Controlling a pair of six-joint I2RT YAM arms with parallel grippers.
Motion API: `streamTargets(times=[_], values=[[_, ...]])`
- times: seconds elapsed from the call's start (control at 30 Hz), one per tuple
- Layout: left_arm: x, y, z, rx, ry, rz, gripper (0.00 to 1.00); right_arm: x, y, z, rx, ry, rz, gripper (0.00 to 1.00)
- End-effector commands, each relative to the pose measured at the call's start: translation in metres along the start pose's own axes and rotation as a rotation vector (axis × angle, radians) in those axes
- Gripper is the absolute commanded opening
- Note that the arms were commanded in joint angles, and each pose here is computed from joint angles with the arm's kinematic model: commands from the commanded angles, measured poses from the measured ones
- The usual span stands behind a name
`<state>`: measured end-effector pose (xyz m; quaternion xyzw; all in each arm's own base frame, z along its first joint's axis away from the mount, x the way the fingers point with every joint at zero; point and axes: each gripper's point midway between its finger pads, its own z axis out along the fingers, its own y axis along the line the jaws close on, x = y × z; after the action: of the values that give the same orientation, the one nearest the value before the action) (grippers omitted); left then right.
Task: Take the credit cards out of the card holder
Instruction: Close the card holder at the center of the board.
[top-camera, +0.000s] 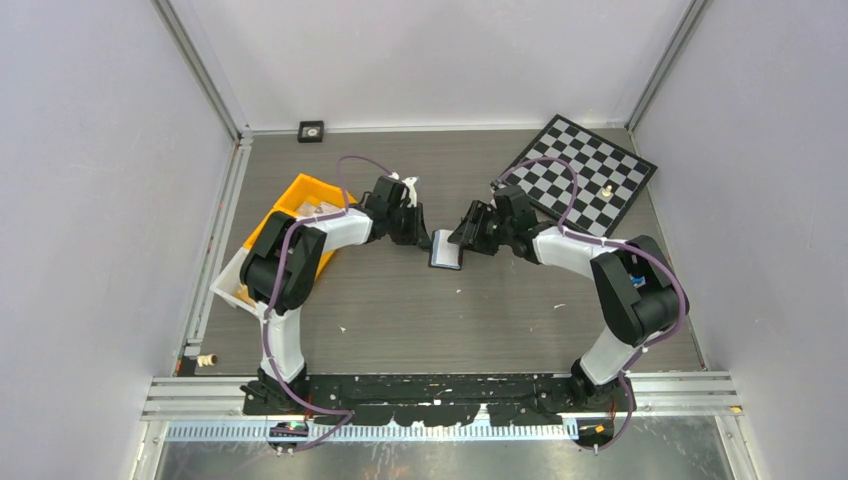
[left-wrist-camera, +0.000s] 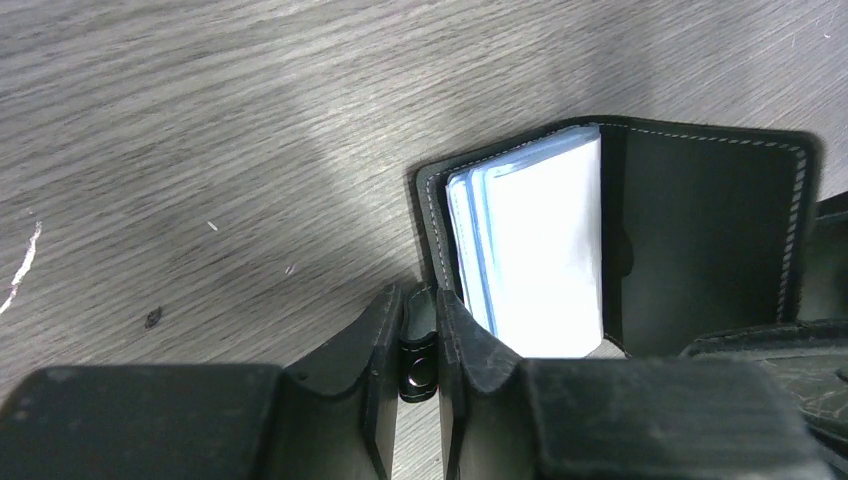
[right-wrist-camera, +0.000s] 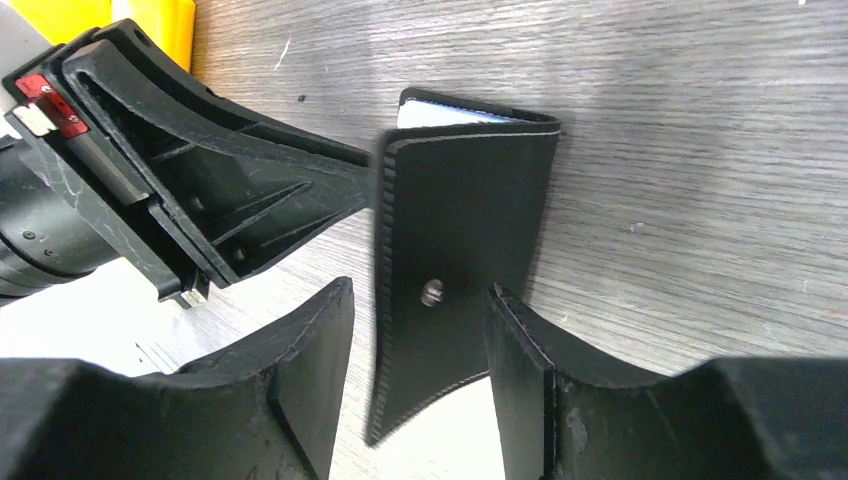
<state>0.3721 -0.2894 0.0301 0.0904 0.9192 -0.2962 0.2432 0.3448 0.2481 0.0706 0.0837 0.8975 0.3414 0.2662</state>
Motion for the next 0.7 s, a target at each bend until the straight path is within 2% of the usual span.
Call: streamTargets(times=[0.0, 0.33, 0.5, 0.67], values=[[-0.006, -0.006, -0.011, 0.003, -0.021, 0.031, 0.20, -0.011, 0.012, -0.005, -0.022, -0.039, -0.039, 0.57], [-0.005, -0.014, -0.012, 0.046, -0.019, 0.026, 0.21, 0.003, 0.017, 0.010, -0.059, 0.038, -0.042, 0.60], [-0.005, -0.018, -0.012, 0.070, -0.020, 0.023, 0.21, 0.012, 0.020, 0.019, -0.069, 0.089, -0.046, 0.66], [-0.006, -0.023, -0.014, 0.090, -0.025, 0.023, 0.21, 0.012, 0.020, 0.018, -0.060, 0.084, -0.051, 0.71]])
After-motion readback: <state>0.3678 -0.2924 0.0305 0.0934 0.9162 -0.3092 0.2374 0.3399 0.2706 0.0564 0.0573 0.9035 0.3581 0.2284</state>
